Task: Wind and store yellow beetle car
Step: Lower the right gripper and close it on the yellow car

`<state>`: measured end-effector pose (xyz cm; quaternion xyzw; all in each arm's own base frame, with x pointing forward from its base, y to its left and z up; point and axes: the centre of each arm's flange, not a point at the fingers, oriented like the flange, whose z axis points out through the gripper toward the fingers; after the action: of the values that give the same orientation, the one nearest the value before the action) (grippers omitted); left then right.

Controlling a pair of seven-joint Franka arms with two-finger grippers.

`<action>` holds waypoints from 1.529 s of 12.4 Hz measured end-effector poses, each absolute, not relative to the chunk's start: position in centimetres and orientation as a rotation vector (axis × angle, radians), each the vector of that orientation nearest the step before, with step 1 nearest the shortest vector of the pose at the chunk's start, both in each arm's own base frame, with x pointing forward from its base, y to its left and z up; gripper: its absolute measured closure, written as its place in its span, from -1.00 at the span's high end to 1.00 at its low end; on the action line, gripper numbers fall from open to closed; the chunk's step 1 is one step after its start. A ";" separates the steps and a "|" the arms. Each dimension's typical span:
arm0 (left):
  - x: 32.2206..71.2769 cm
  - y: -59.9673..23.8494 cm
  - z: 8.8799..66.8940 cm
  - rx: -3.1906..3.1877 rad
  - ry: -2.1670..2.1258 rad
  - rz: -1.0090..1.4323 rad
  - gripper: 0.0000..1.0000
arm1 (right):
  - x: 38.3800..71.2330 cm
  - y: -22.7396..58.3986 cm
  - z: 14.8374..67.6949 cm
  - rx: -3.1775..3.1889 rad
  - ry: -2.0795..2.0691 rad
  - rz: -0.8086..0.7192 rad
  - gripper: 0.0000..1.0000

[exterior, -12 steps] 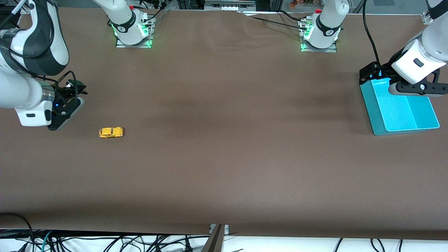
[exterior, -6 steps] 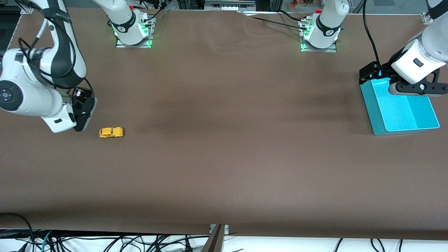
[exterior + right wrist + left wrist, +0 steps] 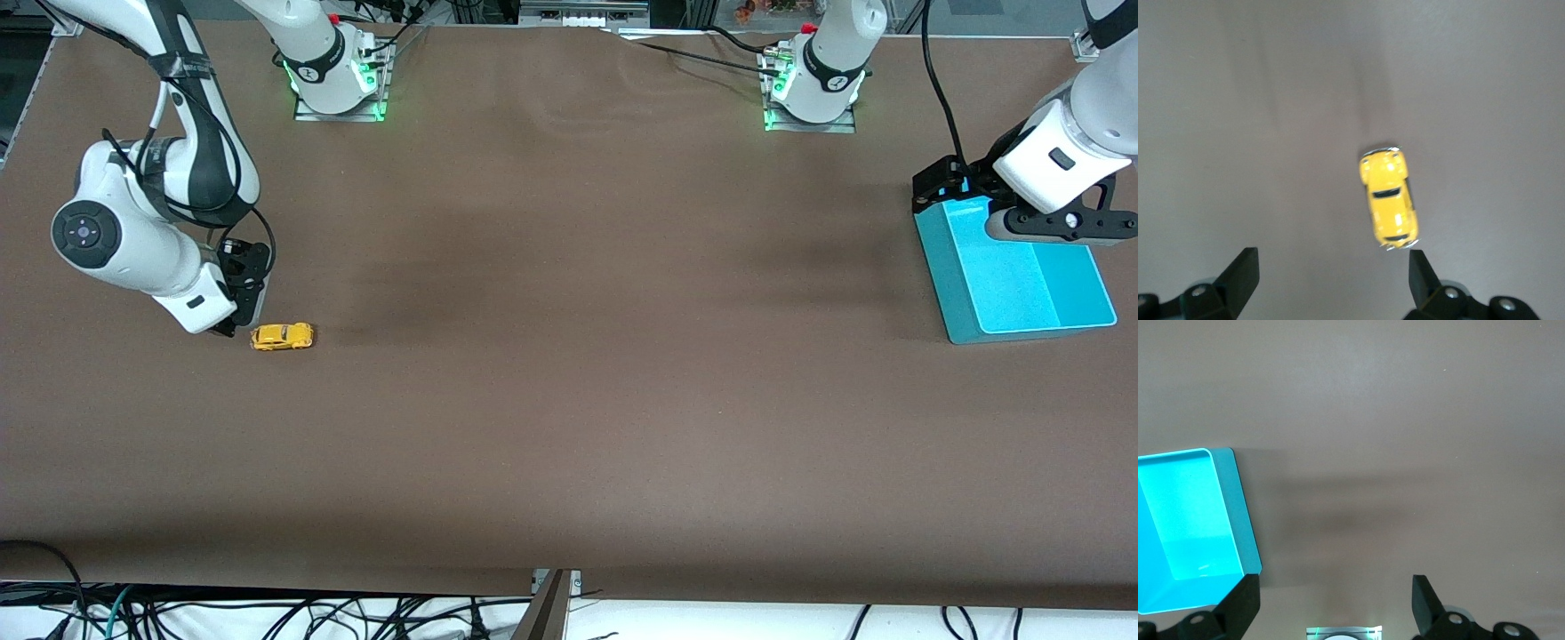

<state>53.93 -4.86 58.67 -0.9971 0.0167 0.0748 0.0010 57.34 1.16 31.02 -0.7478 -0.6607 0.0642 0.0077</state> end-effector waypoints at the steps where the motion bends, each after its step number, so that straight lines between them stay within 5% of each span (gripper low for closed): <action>1: 53.9 -4.9 58.6 -3.130 0.053 0.241 1.00 | 57.2 1.2 30.4 -2.336 -2.102 0.158 0.99; 5: 53.9 -4.9 58.6 -3.130 0.054 0.242 1.00 | 56.7 1.3 26.4 -2.331 -2.203 0.035 0.98; 19: 54.0 -4.9 58.7 -3.132 0.054 0.225 1.00 | 55.9 -1.7 20.9 -2.245 -2.356 -0.028 0.98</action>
<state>54.01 -4.88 58.70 -0.9973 0.0172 0.0716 0.0007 55.88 -1.70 20.86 -0.6888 -0.7227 -0.0087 -0.0563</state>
